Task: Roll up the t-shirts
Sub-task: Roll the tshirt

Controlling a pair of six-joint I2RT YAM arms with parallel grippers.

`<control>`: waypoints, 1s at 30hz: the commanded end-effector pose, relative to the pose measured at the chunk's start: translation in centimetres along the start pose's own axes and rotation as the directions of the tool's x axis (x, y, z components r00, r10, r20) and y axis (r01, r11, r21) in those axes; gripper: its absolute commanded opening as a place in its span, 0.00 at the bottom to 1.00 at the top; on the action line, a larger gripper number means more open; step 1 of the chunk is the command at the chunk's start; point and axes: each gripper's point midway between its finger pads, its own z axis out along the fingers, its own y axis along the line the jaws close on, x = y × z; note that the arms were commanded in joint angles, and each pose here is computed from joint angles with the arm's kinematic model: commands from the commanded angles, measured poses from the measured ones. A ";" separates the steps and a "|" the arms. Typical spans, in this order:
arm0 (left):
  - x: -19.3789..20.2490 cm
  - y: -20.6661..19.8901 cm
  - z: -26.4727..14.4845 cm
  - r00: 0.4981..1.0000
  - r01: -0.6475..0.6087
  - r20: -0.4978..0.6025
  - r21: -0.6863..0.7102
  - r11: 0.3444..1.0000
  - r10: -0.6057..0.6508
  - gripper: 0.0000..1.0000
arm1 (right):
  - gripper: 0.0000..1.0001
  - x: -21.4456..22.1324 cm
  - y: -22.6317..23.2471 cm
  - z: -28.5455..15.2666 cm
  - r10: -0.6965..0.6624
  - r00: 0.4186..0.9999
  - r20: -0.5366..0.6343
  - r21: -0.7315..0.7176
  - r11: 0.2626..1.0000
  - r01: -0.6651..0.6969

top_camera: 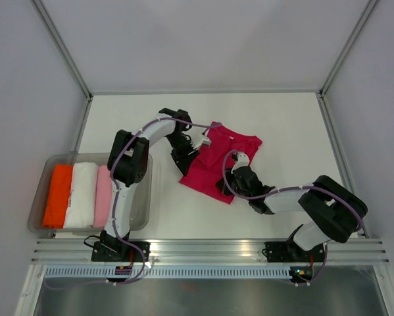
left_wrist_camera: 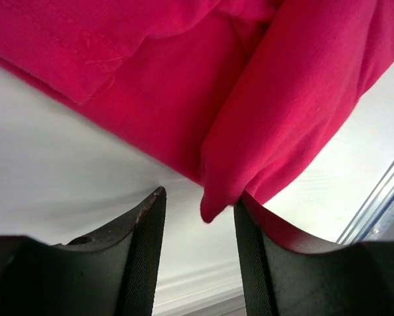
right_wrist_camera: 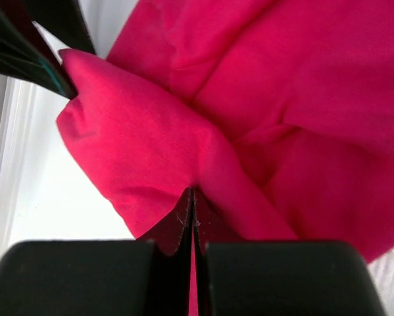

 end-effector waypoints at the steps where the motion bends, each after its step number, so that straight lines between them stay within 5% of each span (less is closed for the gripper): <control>1: -0.9 1.8 -3.6 0.994 -0.104 0.013 -0.147 0.984 0.107 0.52 | 0.01 -2.2 -0.6 -0.2 0.113 0.987 0.111 0.013 0.993 -0.115; 6: -2.5 2.2 -6.9 0.936 -0.327 0.035 -0.287 0.900 0.351 0.58 | 0.01 -2.5 -0.2 -0.2 0.153 0.981 0.121 -0.010 0.988 -0.153; 11: -3.2 -1.4 -7.6 0.747 -0.640 -0.060 -0.332 0.693 0.662 0.66 | 0.00 -2.1 -0.6 -0.2 0.181 0.977 0.112 -0.001 0.983 -0.182; 15: -2.2 -3.1 -4.6 0.651 -0.734 -0.103 -0.339 0.589 0.752 0.77 | 0.01 -2.2 -0.9 -0.3 0.213 0.968 0.129 -0.009 0.977 -0.214; 17: -1.7 -4.2 -3.6 0.536 -0.809 -0.122 -0.359 0.466 0.836 0.80 | 0.00 -2.2 -0.8 -0.3 0.218 0.967 0.128 -0.014 0.976 -0.218; 20: -0.5 -4.4 -2.1 0.431 -0.864 -0.158 -0.357 0.356 0.888 0.86 | 0.00 -2.1 -0.7 -0.2 0.217 0.969 0.119 -0.020 0.976 -0.216; 22: -0.5 -4.4 -1.4 0.404 -0.878 -0.174 -0.350 0.327 0.898 0.86 | 0.00 -1.9 -0.7 -0.2 0.221 0.968 0.117 -0.027 0.975 -0.220; 30: -1.3 -3.3 -0.2 0.443 -0.858 -0.192 -0.374 0.353 0.876 0.83 | 0.00 -1.7 -0.3 -0.2 0.226 0.969 0.104 -0.057 0.974 -0.221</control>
